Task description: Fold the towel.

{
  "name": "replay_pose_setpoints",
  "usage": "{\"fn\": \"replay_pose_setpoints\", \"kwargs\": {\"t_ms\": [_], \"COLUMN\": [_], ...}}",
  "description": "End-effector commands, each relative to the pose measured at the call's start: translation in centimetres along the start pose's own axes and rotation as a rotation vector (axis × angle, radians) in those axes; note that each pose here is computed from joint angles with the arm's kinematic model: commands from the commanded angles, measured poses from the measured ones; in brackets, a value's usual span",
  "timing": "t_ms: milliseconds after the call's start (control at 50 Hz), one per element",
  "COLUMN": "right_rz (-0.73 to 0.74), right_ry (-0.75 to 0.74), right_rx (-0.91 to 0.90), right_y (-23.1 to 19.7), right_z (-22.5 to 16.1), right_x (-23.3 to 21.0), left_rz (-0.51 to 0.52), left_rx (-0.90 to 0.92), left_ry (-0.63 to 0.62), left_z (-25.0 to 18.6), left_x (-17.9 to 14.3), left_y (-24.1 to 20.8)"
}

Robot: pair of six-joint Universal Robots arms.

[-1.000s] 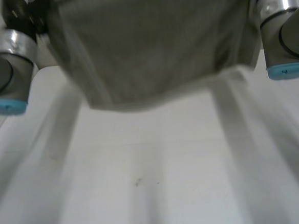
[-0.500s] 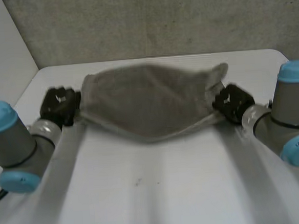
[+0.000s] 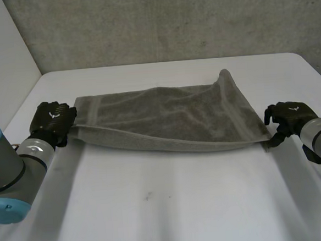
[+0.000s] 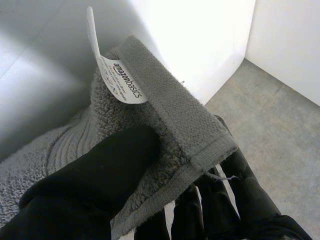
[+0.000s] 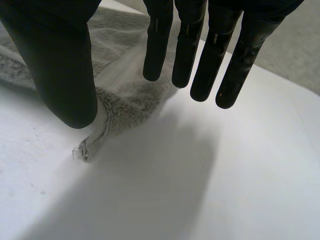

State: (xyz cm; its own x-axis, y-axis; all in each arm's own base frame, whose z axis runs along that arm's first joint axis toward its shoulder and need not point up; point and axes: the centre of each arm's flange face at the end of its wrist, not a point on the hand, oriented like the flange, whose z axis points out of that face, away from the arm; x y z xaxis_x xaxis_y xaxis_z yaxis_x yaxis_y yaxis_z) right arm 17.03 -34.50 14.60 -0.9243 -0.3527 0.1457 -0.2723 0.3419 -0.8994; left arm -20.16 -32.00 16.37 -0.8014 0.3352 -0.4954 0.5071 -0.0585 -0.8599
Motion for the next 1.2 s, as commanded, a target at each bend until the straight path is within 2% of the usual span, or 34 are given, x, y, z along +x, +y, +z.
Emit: {"fn": "replay_pose_setpoints", "kwargs": {"t_ms": [20,400,660,820,880,920,940,960,980,1020,1040,1080,1100,1140,1200], "right_rz": [0.053,0.198,0.228,0.186,0.144,0.029,0.028,-0.057,-0.058,-0.259,-0.26,-0.433,-0.434,-0.55,-0.584], "right_ry": [0.008,-0.033,0.0,0.058,0.054,0.022,0.022,-0.007,-0.007,-0.048,-0.049,-0.079,-0.08,-0.136,-0.169], "right_rx": [-0.01,-0.058,0.045,0.162,0.197,0.191,0.191,0.168,0.167,0.078,0.077,-0.058,-0.058,-0.201,-0.261], "right_y": [1.4,3.3,2.6,-0.5,-1.9,-2.8,-2.8,-2.9,-2.9,-2.3,-2.3,-1.0,-1.0,0.2,0.5], "right_z": [1.0,0.8,2.1,1.3,0.4,-0.9,-0.9,-1.7,-1.7,-3.4,-3.5,-5.2,-5.2,-7.4,-8.7], "right_x": [1.0,0.0,0.5,1.6,1.8,1.3,1.3,0.9,0.8,0.3,0.3,0.6,0.6,1.2,1.3], "left_rz": [-0.002,-0.005,-0.005,-0.005,0.002,0.001,0.001,-0.003,-0.003,-0.016,-0.016,-0.023,-0.023,-0.011,0.037], "left_rx": [-0.009,-0.014,-0.019,-0.023,-0.029,-0.072,-0.072,-0.098,-0.098,-0.172,-0.172,-0.268,-0.268,-0.315,-0.394], "left_ry": [0.01,0.011,0.014,0.013,0.019,0.049,0.049,0.065,0.065,0.109,0.109,0.17,0.17,0.2,0.269], "left_z": [-0.1,-0.2,-0.3,-0.7,-1.5,-2.8,-2.8,-3.5,-3.5,-5.2,-5.2,-7.3,-7.3,-8.3,-10.4], "left_x": [0.4,0.4,0.5,0.4,0.3,0.5,0.5,0.5,0.5,0.4,0.4,0.6,0.6,0.6,0.9], "left_y": [0.3,0.4,0.6,0.4,-0.1,-0.3,-0.3,-0.5,-0.6,-1.0,-1.0,-1.2,-1.2,-1.3,-1.4]}}
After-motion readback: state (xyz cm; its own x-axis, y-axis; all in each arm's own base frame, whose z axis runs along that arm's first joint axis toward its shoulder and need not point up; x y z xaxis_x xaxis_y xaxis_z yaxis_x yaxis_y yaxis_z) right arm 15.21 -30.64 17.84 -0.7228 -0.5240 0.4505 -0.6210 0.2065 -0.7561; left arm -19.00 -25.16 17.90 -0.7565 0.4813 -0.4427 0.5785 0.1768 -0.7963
